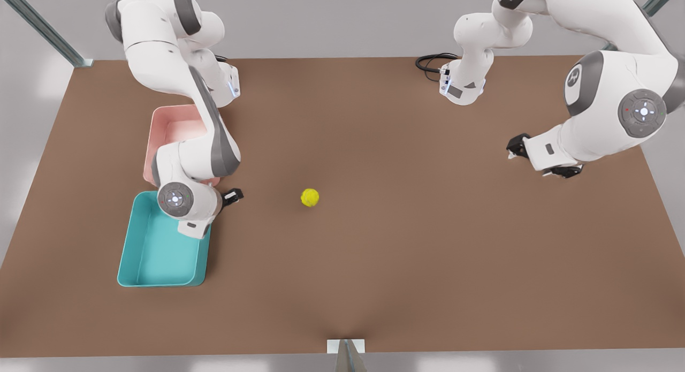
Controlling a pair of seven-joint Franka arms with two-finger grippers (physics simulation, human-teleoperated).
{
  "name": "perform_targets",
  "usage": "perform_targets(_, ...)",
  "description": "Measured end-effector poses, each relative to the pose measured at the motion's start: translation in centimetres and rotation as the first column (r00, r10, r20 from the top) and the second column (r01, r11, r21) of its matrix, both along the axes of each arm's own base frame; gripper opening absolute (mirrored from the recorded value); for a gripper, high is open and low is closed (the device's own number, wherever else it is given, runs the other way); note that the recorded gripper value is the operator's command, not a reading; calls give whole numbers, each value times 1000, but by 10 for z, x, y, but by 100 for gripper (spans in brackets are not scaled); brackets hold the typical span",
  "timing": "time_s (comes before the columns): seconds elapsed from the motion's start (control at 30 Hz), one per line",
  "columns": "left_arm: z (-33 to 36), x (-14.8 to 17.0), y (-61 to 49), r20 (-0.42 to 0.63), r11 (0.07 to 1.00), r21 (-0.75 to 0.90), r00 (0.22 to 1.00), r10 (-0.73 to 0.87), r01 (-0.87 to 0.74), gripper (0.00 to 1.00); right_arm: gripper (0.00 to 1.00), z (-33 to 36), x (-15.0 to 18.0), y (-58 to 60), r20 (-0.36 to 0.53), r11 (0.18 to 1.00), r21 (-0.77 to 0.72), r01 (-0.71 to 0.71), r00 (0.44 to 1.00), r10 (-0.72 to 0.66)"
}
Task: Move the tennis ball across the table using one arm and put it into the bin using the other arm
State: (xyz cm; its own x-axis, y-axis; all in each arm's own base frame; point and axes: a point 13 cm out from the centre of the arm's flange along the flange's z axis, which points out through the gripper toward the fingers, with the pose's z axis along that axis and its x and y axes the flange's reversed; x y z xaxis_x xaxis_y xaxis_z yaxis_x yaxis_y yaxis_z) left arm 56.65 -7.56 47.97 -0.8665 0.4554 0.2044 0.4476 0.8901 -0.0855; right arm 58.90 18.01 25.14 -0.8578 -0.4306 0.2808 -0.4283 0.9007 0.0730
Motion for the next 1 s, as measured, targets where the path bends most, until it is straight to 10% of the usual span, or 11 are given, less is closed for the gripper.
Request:
perform_targets(0.37,-20,1,-2,-65,899,23,897,437,-436,100,100,-107,-7,127,170,991,76,108,978,-120)
perform_targets(1.0,-22,-6,-3,-66,729,128,727,683,-673,100,100,-155,-86,179,232,892,136,432,861,-452)
